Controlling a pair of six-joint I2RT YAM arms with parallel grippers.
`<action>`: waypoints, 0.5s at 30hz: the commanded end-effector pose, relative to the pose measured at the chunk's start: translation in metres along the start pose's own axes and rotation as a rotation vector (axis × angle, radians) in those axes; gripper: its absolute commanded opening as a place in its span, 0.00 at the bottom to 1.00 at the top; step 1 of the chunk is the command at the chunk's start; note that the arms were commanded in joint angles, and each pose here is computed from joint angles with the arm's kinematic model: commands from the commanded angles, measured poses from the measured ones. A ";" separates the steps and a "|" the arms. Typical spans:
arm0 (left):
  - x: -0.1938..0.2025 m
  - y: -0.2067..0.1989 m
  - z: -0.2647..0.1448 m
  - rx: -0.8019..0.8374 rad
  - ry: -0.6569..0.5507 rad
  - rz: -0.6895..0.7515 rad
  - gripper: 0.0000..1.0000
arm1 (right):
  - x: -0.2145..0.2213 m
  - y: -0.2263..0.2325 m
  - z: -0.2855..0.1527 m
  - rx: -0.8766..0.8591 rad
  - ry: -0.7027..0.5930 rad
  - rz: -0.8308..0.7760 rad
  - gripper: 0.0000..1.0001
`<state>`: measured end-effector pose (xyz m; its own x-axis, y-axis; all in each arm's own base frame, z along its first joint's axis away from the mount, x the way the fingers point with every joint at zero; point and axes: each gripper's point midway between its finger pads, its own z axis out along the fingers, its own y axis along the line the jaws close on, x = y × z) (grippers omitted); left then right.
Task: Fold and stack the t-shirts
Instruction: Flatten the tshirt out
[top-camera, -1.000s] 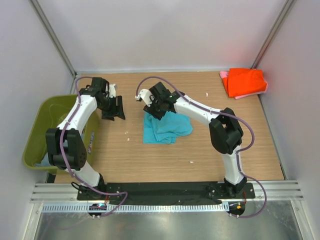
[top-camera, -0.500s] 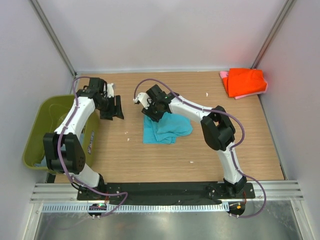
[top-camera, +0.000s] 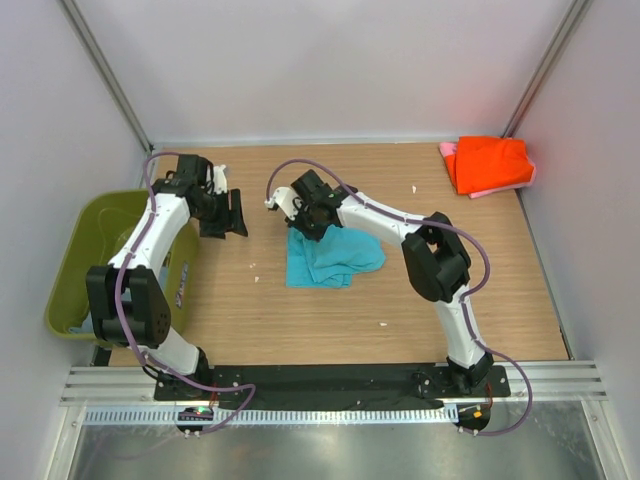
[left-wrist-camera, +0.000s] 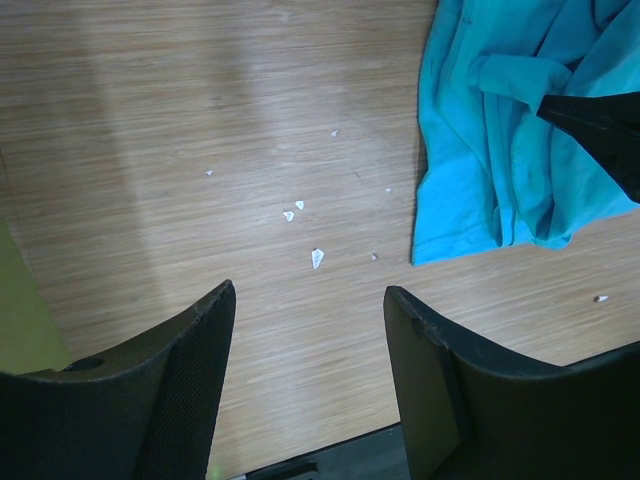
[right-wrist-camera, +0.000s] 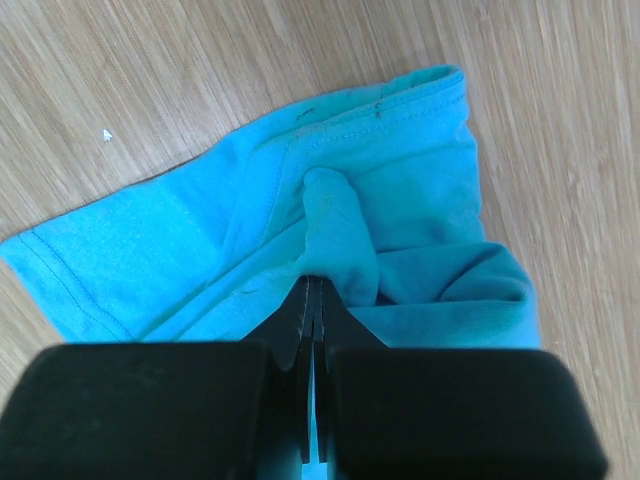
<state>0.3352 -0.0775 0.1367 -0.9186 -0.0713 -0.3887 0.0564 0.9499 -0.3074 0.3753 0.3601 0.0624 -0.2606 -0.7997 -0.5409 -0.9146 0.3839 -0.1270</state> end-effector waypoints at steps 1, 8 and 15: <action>-0.011 -0.002 -0.004 0.014 -0.052 -0.010 0.63 | -0.049 -0.016 -0.052 0.083 -0.135 -0.054 0.01; -0.013 -0.003 -0.004 0.019 -0.057 -0.014 0.63 | -0.043 -0.013 -0.042 0.087 -0.116 -0.025 0.46; -0.009 -0.002 -0.010 0.012 -0.066 -0.011 0.63 | -0.045 0.001 -0.020 0.056 -0.101 -0.032 0.47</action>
<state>0.3368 -0.0782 0.1355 -0.9166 -0.0881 -0.3899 0.0427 0.9483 -0.3146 0.3750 0.3673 0.0875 -0.2287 -0.7893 -0.5698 -0.9061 0.3866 -0.1718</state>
